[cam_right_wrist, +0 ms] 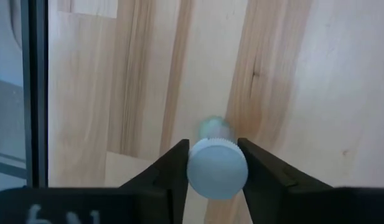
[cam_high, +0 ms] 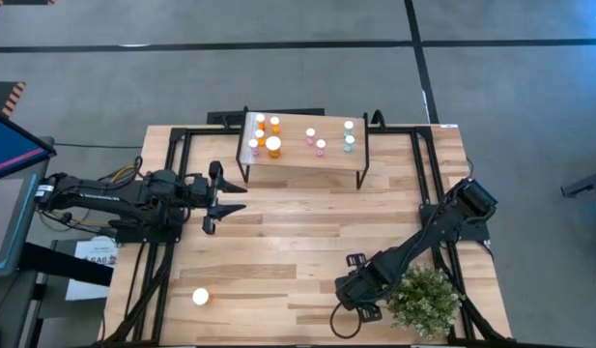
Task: Pick and place medicine bottles onto shelf by color
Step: Put the blue pill bottle on the shelf
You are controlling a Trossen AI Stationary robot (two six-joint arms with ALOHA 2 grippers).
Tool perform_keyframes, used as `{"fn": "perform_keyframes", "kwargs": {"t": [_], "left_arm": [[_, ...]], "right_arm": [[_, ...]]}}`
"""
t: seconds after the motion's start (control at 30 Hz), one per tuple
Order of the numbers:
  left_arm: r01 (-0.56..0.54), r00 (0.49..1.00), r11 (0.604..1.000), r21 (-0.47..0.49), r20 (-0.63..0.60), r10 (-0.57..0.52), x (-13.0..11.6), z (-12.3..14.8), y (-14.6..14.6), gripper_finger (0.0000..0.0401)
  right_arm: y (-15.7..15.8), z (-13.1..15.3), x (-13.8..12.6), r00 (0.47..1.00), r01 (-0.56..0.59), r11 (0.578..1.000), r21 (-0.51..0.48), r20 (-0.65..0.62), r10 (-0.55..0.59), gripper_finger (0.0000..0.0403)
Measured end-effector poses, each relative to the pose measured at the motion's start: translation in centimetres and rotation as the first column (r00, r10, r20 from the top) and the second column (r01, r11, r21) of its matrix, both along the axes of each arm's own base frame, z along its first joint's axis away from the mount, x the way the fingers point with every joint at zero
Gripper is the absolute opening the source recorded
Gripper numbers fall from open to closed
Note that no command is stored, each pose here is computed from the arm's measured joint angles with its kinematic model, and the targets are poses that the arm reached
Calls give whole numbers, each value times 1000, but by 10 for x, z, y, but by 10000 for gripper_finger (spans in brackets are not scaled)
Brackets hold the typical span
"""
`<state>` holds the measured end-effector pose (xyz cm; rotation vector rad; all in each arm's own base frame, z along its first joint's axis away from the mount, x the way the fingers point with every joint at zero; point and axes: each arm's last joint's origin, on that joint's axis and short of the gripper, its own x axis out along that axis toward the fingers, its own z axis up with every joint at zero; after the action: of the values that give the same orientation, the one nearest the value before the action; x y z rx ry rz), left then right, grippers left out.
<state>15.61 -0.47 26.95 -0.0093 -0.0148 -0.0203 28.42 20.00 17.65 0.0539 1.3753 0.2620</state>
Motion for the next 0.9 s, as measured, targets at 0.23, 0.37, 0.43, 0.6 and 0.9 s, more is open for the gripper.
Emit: {"fn": "perform_keyframes", "kwargs": {"t": [0.23,0.37,0.43,0.6,0.9], "left_arm": [[0,1000,1000,0,-1,0,0,0,0,182],[0,1000,1000,0,-1,0,0,0,0,182],[0,1000,1000,0,-1,0,0,0,0,182],[0,1000,1000,0,-1,0,0,0,0,182],[0,1000,1000,1,-4,0,0,0,0,182]], "right_arm": [[-3,5,5,1000,3,1000,3,11,-3,121],[-4,14,12,999,10,1000,16,34,-11,129],[-6,22,17,999,20,1000,16,36,-20,134],[-18,39,28,999,14,1000,-3,50,-14,134],[-53,75,55,994,-23,999,-33,110,27,127]]}}
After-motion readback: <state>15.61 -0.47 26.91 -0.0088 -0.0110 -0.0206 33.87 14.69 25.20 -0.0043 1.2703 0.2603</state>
